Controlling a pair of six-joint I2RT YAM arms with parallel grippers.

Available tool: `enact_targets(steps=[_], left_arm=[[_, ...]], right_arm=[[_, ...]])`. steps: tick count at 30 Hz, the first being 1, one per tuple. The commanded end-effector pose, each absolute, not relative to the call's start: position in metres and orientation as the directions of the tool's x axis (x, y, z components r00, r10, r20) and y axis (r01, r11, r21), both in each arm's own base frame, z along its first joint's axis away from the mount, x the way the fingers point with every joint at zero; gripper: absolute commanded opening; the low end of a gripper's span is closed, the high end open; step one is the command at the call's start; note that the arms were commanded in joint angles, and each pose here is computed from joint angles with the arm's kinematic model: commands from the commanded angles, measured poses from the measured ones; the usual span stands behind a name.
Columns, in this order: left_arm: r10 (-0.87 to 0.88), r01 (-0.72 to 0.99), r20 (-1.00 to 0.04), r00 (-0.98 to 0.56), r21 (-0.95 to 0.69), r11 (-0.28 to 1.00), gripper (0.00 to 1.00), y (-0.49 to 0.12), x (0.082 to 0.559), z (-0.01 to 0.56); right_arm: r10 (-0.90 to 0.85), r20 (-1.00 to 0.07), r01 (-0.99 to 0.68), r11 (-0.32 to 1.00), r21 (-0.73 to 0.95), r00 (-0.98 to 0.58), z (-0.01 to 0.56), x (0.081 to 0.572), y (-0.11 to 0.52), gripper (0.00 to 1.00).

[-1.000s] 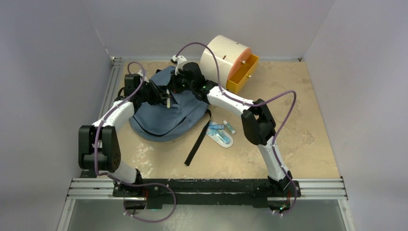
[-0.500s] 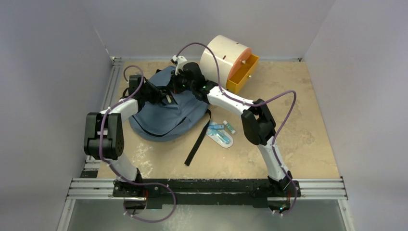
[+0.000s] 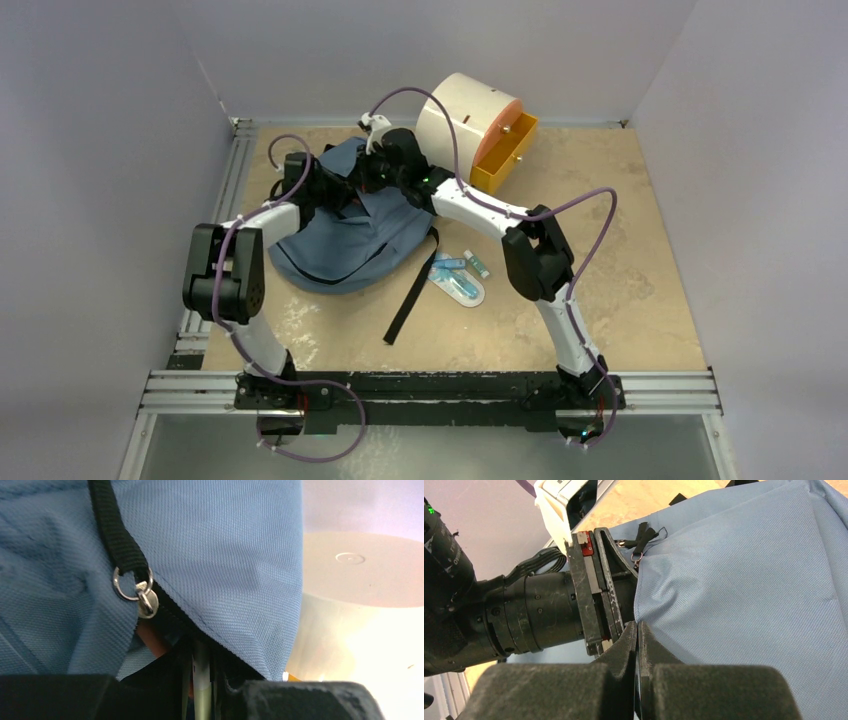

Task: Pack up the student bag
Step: Place the stationery in the student bag.

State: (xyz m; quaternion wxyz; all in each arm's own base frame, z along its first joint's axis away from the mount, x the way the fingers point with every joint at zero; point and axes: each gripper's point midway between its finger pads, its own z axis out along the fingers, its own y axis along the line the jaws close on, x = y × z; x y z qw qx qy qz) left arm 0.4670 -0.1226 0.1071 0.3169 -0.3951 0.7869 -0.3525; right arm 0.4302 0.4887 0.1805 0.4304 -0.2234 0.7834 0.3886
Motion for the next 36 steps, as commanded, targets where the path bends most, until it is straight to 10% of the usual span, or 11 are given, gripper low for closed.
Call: enact_targets(steps=[1,36], left_arm=[[-0.838,-0.300,-0.261,-0.480,-0.849,0.436,0.20,-0.135,0.483,0.143],[-0.511,0.084,-0.585,-0.630,-0.705,0.704,0.31,-0.167,0.282,0.163]], right_arm=[[0.060,-0.888,-0.754,0.505,0.421,-0.455,0.250,0.416,0.497,0.00],[-0.006,-0.910,-0.750,0.569,0.339,-0.415,0.253,0.437,0.490,0.00]])
